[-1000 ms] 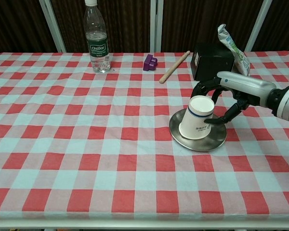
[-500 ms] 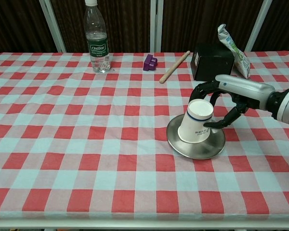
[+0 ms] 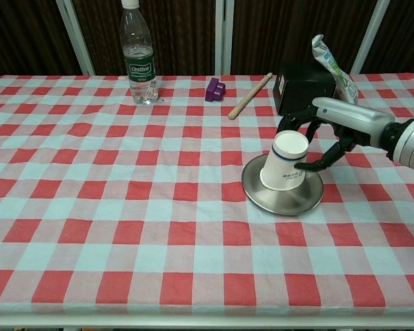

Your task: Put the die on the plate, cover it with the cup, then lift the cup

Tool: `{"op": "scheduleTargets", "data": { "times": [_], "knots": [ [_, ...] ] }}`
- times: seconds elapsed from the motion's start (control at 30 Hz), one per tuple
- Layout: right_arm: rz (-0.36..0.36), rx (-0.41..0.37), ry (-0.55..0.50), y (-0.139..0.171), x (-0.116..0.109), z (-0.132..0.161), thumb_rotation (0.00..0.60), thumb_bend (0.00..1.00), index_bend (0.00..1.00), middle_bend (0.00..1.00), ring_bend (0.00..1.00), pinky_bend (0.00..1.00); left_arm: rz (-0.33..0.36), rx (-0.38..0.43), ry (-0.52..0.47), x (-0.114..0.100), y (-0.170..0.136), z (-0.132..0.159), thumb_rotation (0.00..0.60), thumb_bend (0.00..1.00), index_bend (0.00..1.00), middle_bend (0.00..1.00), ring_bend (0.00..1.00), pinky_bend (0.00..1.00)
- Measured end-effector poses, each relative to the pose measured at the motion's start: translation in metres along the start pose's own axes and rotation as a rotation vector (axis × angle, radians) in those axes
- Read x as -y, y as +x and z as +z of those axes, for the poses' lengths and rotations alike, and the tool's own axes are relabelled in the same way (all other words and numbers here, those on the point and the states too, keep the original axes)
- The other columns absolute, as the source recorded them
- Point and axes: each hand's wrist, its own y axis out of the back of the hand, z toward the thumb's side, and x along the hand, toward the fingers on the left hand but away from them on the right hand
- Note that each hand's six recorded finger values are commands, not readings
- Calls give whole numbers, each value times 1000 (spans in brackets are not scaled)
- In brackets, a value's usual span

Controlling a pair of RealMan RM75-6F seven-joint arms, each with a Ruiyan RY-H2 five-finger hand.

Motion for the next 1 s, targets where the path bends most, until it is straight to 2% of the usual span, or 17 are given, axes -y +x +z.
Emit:
{"op": "scheduleTargets", "data": {
  "times": [0.2,0.4,0.67,0.87,1.0],
  "knots": [
    [42,-70,-24,9,12,19,600,156,370,412,241,352,-1,4,1,1,1,1,600,0,248,224,109,86],
    [14,-36,-8,3,5,10,600,157,370,412,241,352,-3,3,-1,1,1,0,600,0,248,224,109,86],
    [46,-83,3,13,10,19,600,162,370,420,241,352,-4,3,-2,2,1,0,600,0,248,224,109,86],
    [4,-40,8,6,2,9,600,163,370,418,241,352,-2,2,-3,2,0,0,600,0,248,224,109,86],
    [9,-52,-11,7,6,11,600,162,370,418,241,352,-3,0,-3,2,0,0,600,0,248,224,109,86]
  ]
}}
